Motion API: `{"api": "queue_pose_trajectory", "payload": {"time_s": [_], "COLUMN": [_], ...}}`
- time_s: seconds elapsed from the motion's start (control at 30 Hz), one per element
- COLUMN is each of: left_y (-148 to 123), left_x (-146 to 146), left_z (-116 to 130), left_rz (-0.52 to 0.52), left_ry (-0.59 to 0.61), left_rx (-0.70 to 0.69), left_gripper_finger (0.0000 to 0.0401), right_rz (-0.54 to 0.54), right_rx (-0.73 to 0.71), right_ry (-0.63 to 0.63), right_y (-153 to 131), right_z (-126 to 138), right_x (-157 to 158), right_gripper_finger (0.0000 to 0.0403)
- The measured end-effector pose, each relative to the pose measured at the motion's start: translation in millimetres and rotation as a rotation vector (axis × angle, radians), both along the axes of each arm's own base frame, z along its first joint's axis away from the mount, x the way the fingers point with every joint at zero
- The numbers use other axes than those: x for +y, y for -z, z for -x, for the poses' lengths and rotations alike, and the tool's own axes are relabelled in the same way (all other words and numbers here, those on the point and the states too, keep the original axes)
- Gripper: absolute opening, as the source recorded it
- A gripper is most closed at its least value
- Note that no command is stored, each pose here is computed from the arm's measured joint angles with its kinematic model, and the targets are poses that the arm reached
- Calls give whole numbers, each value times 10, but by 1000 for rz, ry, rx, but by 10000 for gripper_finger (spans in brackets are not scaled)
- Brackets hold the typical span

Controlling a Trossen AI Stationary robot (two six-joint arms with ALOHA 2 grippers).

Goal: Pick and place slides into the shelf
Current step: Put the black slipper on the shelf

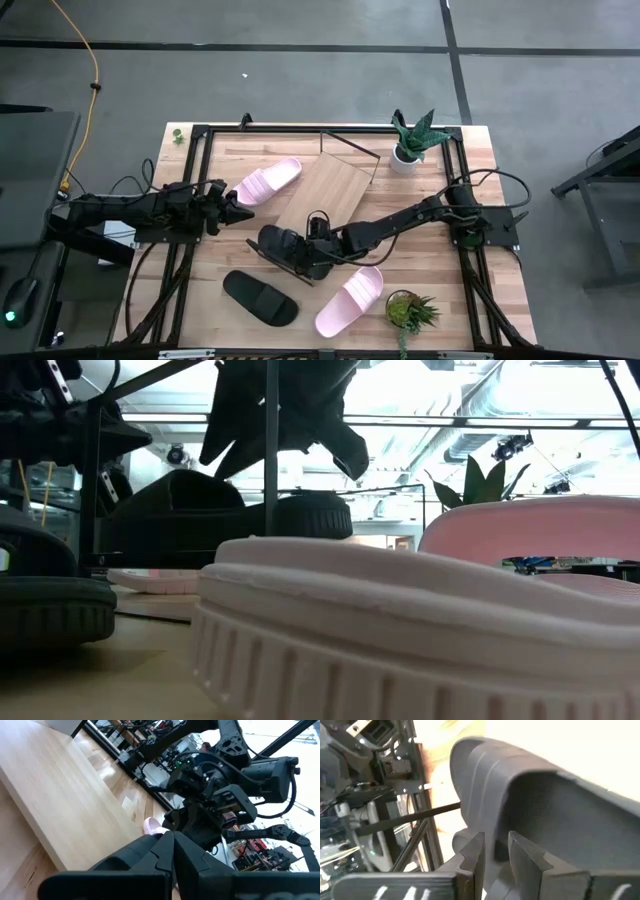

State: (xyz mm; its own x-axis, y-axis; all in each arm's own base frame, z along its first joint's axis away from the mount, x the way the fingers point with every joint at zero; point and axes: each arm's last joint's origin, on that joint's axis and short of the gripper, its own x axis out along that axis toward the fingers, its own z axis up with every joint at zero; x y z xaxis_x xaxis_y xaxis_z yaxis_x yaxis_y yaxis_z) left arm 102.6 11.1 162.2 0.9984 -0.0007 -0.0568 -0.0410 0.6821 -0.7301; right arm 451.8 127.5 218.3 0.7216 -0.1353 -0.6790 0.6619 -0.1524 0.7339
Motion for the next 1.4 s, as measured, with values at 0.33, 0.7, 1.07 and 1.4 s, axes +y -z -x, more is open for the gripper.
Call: {"api": "queue_pose_trajectory", "payload": {"time_s": [0.33,0.7,1.07,1.4], "left_y": [44,33,33,10], "left_x": [-5,1,0,1], "left_z": [-33,-34,-34,-33], "left_rz": [11,11,12,13], "left_ry": [34,16,17,14], "left_rx": [52,40,41,33], "left_gripper_finger": [1,1,1,1], "right_rz": [89,430,651,682], "right_rx": [8,237,520,560], "right_ry": [1,-116,-252,-351], "right_y": [-79,-729,-1458,-1507], "right_z": [8,147,662,924], "right_x": [5,-109,-164,-45], "right_gripper_finger": [75,75,75,75]}}
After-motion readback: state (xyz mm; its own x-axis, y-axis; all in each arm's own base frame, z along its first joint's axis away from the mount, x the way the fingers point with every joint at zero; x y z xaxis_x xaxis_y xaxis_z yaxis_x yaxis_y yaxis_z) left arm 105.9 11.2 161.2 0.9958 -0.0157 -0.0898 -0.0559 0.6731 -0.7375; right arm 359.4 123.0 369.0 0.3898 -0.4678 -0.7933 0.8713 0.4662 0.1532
